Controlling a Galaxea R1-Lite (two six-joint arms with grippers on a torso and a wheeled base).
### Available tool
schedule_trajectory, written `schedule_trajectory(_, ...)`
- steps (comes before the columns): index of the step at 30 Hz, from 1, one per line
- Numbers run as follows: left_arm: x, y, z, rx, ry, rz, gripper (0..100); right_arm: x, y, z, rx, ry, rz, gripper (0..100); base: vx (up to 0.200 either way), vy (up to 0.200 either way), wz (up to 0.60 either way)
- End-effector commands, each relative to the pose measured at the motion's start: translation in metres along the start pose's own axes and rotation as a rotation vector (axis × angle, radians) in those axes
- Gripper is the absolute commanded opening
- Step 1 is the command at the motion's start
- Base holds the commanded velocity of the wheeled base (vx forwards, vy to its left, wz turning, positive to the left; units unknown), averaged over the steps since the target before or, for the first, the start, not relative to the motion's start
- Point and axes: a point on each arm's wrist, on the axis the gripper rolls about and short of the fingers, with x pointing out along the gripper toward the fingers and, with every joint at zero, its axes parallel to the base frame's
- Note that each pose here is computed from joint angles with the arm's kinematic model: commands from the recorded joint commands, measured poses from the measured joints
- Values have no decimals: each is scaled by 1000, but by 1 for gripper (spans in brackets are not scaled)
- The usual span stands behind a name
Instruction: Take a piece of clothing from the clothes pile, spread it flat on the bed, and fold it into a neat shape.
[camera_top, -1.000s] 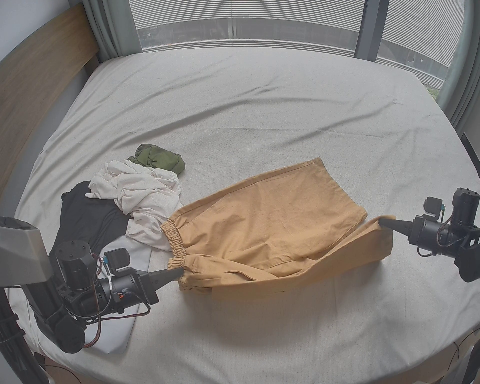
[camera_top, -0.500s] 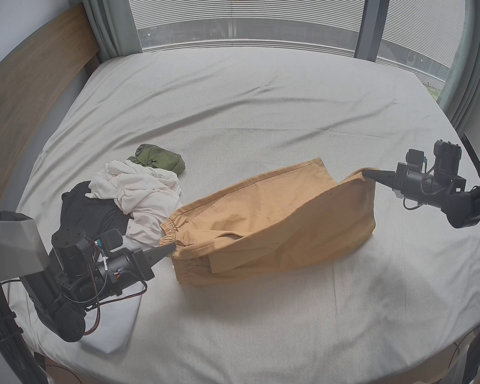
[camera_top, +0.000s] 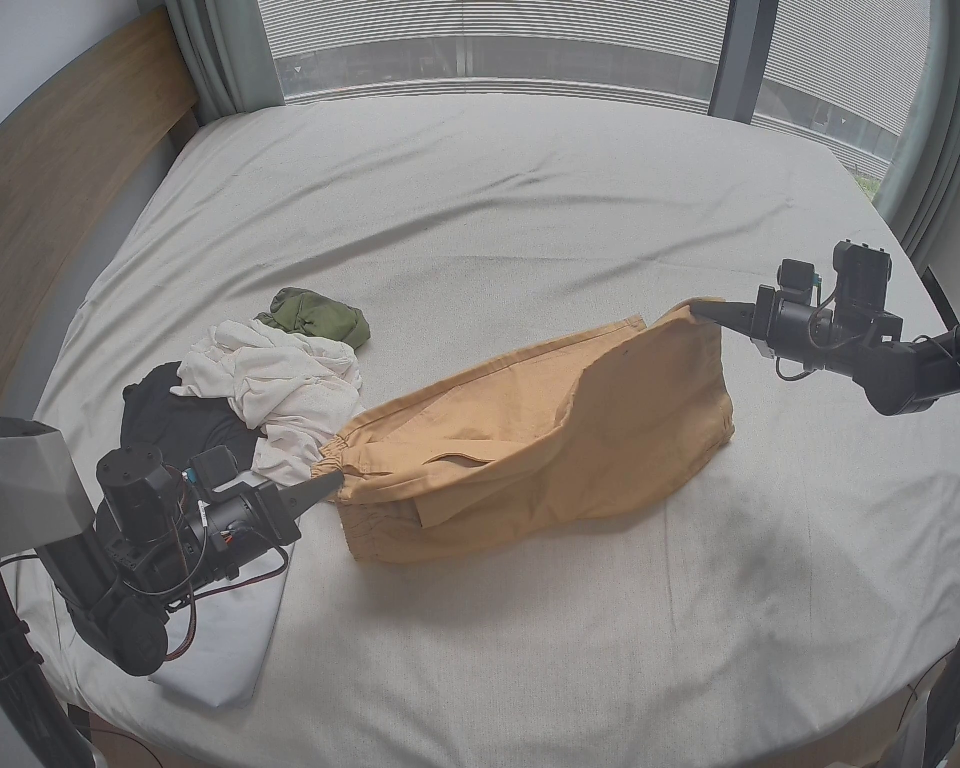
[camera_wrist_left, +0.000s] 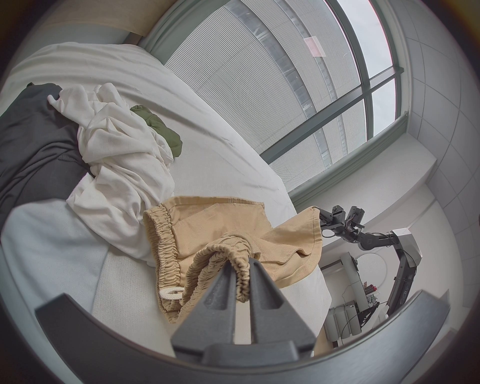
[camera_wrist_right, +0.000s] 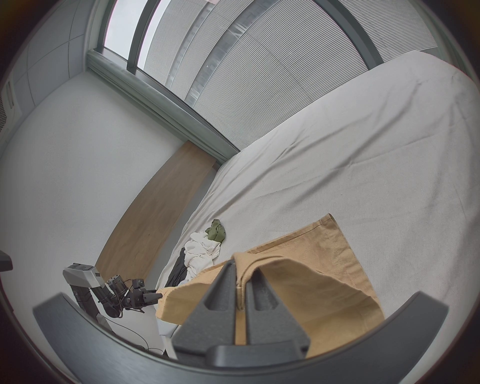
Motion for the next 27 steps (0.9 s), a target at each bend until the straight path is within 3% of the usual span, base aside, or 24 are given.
schedule_trajectory(1,3,0,1,2,-5,-5,0,5,-5,-4,10,12,-2,0,0,0,0)
schedule_trajectory(27,10,14,4,-5,-20,25,0,21,-26,-1,5,-14,-39,0,0,0,0)
